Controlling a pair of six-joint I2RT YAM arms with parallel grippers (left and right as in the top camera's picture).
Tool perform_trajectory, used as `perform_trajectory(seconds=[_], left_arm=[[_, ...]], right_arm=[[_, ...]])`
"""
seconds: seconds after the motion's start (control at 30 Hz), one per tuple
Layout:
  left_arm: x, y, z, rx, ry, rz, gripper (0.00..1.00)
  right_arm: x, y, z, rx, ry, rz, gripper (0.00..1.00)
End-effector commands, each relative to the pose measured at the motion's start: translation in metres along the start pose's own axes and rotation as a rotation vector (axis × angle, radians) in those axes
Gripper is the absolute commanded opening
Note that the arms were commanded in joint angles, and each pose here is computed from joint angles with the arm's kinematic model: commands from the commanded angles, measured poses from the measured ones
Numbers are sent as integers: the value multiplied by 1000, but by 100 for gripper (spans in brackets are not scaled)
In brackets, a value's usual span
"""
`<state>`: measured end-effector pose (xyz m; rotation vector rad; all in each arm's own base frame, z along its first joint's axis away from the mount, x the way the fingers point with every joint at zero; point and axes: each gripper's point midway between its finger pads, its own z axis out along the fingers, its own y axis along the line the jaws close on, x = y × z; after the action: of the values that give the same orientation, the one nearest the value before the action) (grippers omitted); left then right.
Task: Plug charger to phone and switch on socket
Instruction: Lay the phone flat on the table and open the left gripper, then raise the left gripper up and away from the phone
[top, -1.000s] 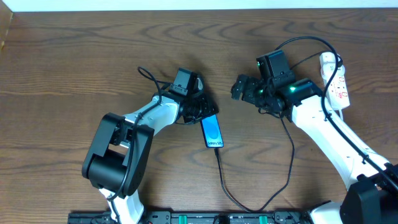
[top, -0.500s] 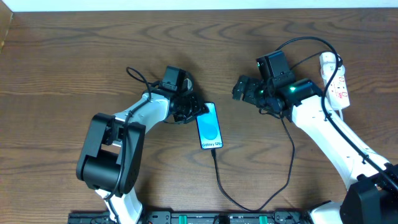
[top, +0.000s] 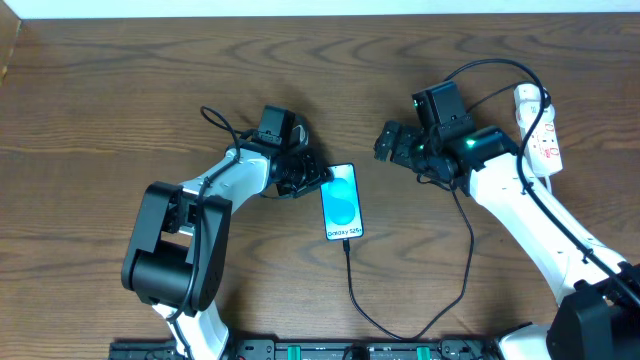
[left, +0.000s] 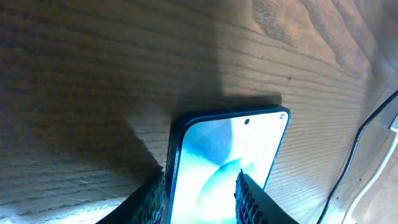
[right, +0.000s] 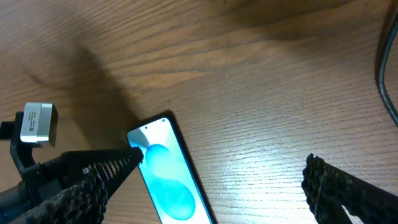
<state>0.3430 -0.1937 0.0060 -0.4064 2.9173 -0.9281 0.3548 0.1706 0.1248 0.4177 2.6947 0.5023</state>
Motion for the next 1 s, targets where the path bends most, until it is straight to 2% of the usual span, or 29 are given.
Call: perform_trajectory(seconds=[0.0,0.23,0.47,0.8,0.97], left_arm=[[3,44,11,-154,-9,-14,38],[-6,51,2,-154,-23,25,38],[-21,55,-31,-153,-81,78,38],[-35,80,-127,-490,-301,222,38],[-31,62,-174,-506,-429,259,39]], right_arm=[[-5,0,-6,4,-24,-14,99],[-3,-4,-6,23,-19,-12,99],[-2,-5,-6,26,-16,-12,99],[-4,-6,-6,34,-24,-12,99],[-3,-6,-6,34,-23,-12,99]])
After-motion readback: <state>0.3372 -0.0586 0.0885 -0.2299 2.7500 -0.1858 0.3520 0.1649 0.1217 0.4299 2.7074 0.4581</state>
